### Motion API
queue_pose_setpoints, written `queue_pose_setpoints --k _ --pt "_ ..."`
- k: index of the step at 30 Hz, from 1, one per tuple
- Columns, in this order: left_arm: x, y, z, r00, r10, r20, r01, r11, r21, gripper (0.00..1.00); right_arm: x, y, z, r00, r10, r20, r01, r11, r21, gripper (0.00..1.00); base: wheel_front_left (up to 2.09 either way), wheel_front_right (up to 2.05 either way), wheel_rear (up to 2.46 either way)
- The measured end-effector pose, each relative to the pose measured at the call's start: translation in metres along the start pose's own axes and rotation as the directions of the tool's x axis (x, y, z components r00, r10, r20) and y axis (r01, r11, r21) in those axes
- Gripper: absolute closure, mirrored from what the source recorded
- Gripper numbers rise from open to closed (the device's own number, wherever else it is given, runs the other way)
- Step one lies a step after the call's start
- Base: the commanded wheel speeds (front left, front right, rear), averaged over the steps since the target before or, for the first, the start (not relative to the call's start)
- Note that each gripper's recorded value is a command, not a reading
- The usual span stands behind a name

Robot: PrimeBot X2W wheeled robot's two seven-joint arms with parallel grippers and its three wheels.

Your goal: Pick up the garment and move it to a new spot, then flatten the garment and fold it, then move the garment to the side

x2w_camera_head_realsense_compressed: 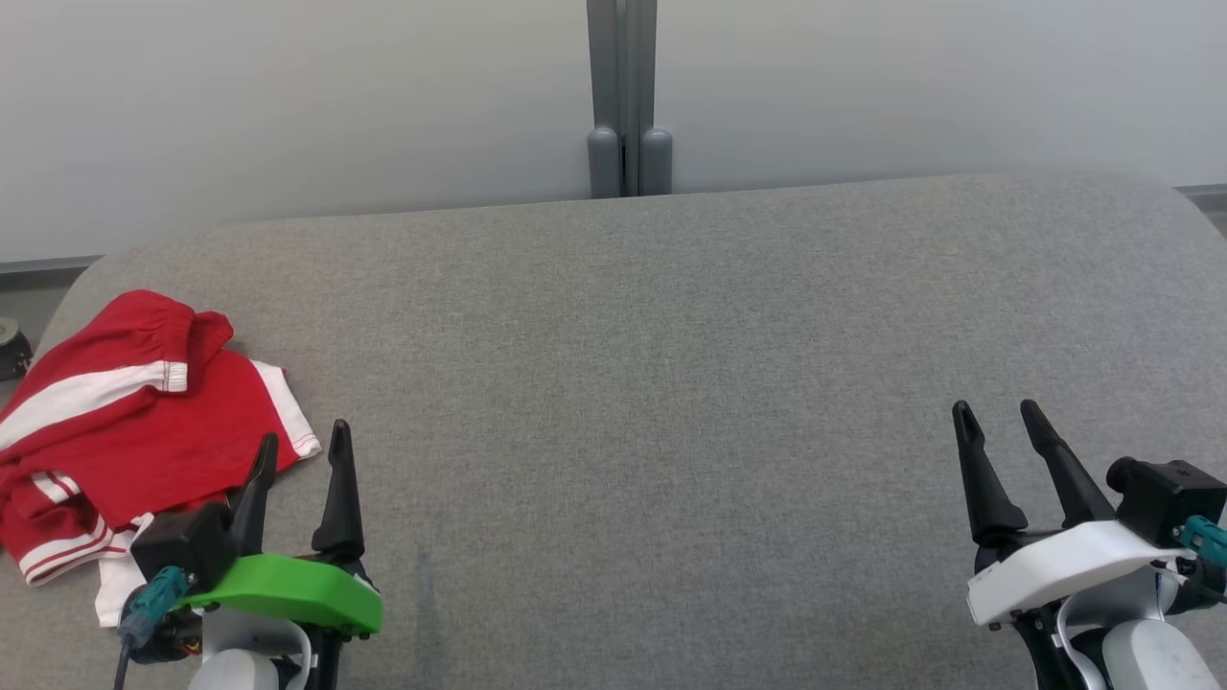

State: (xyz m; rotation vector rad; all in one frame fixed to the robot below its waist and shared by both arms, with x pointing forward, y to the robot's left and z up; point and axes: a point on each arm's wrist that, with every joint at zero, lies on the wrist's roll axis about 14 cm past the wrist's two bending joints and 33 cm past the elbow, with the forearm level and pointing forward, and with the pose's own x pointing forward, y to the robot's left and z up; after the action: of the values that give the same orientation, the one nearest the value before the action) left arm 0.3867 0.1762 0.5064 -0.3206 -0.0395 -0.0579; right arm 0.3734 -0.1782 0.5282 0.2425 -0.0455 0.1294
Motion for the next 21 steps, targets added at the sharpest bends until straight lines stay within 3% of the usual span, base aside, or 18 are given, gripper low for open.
queue_pose_setpoints --k 21 --pt "-0.0009 -0.0001 -0.0059 1.000 -0.022 -0.010 0.024 0.988 0.150 0.00 -0.0007 0.0033 -0.0006 1.000 0.010 0.010 -0.009 0.992 -0.123 0.00 0.00 0.00 0.00"
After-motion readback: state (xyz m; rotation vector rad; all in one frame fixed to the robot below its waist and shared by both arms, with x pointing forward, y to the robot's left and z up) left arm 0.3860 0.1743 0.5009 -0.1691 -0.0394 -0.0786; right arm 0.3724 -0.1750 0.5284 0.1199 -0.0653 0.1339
